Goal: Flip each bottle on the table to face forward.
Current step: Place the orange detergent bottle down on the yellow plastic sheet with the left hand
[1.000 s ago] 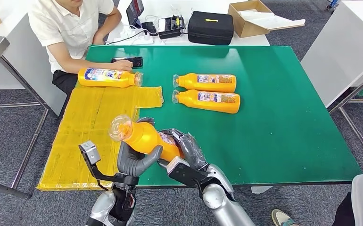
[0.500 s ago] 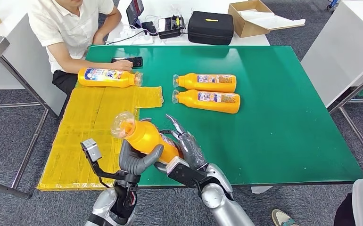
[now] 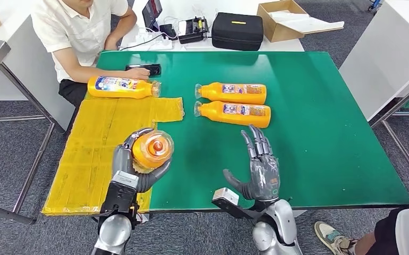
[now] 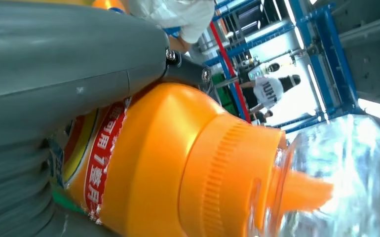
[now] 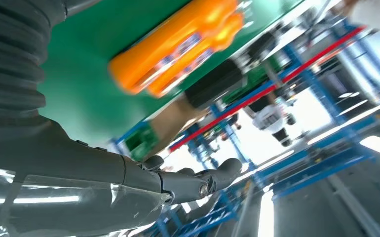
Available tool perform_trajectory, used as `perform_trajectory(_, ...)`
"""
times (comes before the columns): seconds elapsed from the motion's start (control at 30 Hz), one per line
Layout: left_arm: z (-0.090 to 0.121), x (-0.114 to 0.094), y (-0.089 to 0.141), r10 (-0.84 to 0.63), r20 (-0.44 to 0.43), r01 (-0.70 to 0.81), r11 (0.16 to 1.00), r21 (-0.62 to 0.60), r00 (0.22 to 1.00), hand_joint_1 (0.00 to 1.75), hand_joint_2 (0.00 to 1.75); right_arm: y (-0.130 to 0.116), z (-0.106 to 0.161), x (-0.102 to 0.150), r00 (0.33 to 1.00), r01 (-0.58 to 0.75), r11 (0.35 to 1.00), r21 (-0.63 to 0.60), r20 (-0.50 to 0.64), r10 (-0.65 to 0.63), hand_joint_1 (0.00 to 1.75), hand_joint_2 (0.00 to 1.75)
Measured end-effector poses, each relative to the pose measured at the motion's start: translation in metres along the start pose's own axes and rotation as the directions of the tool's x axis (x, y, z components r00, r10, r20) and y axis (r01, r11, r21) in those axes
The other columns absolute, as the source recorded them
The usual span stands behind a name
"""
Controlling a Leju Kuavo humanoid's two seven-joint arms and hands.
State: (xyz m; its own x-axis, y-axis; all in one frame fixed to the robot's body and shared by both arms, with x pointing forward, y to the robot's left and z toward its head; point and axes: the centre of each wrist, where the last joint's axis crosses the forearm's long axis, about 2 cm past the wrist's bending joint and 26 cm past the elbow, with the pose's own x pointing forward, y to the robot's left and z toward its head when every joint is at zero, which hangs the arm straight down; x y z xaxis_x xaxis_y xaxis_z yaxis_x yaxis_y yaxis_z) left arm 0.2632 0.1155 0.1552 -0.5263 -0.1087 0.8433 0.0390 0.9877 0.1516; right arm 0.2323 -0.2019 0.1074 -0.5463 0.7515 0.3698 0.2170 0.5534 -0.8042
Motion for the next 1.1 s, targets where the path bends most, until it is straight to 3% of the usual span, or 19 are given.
perform_trajectory(0.07,0.0,0.001,0.005,-0.044,0.02,0.043,0.998,0.037,0.999,1.75,1.75,-0.005,0.004,-0.004,1.0,-0.023,1.0,-0.011,-0.014,0.023,0.0,1.75)
perform_trajectory(0.13,-0.002,0.004,0.013,-0.214,0.057,0.207,0.972,0.107,0.975,1.75,1.75,-0.01,0.005,-0.008,0.998,-0.06,0.998,-0.031,-0.026,0.06,0.0,1.75)
perform_trajectory(0.23,-0.01,0.009,0.03,-0.47,0.079,0.451,0.874,0.182,0.879,1.75,1.75,-0.024,0.005,-0.017,0.992,-0.124,0.989,-0.075,-0.047,0.12,0.0,1.75)
perform_trajectory(0.37,-0.017,0.007,0.048,-0.492,0.02,0.482,0.86,0.164,0.87,1.75,1.75,-0.045,0.005,-0.031,0.986,-0.164,0.976,-0.143,-0.068,0.155,0.0,1.75)
perform_trajectory(0.57,-0.019,-0.007,0.043,-0.703,-0.036,0.702,0.711,-0.023,0.711,1.75,1.75,-0.063,-0.008,-0.048,0.989,-0.146,0.968,-0.206,-0.032,0.143,0.0,1.75)
perform_trajectory(0.77,-0.022,-0.036,0.027,-0.818,-0.043,0.789,0.566,-0.241,0.574,1.75,1.75,-0.058,-0.018,-0.06,0.991,-0.129,0.974,-0.188,-0.001,0.132,0.0,1.75)
perform_trajectory(1.1,-0.017,-0.095,0.015,-0.856,0.036,0.719,0.411,-0.561,0.516,1.75,1.75,-0.03,-0.032,-0.069,0.998,-0.003,0.988,-0.153,0.057,0.012,0.0,1.75)
